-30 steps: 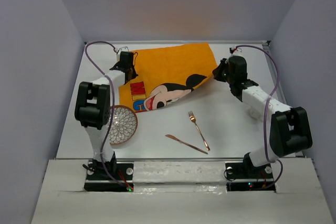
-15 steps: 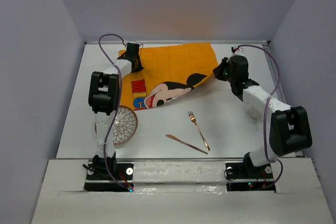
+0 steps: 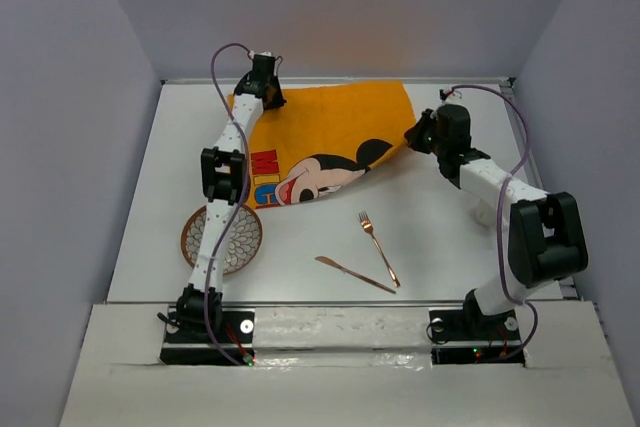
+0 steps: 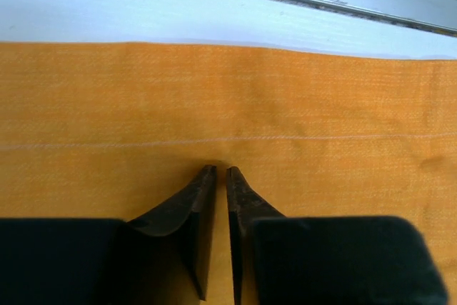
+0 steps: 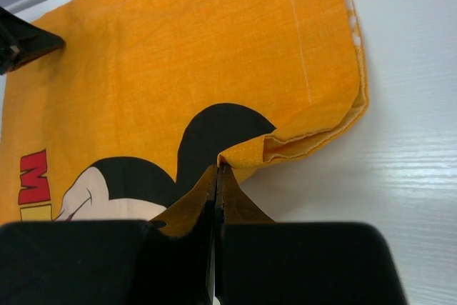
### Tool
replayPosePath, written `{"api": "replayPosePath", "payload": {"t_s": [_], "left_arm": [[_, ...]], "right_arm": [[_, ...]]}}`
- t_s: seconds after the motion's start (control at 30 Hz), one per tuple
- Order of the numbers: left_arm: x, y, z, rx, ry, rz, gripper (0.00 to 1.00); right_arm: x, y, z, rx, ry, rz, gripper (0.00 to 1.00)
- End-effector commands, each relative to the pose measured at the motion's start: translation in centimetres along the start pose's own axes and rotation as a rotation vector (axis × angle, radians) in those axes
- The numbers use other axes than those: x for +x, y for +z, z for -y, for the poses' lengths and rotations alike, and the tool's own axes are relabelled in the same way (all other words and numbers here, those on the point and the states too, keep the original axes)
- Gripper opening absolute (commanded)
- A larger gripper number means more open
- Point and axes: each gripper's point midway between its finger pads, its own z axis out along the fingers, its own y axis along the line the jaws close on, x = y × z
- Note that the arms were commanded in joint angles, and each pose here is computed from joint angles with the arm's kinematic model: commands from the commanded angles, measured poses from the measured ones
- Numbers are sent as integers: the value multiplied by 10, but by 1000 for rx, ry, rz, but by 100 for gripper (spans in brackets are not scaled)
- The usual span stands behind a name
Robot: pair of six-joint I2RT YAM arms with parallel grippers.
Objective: Set the dinner table for one person
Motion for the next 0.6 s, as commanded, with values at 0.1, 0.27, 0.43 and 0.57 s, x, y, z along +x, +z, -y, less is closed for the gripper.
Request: {"api": "replayPosePath", "payload": {"t_s": [0.1, 0.27, 0.43, 0.57], "left_arm": [[-94, -117, -4, -40, 31, 113, 44], [-121, -178, 3, -28, 51, 157, 66], [-152, -261, 18, 24, 41, 242, 66], [-168, -333, 53, -9, 87, 389, 65]], "right_arm": [[-27, 9, -26, -105, 22, 50, 0], [-26, 9, -29, -126, 9, 45, 0], [-30, 5, -34, -151, -10, 54, 0], [-30, 5, -37, -168, -7, 50, 0]]}}
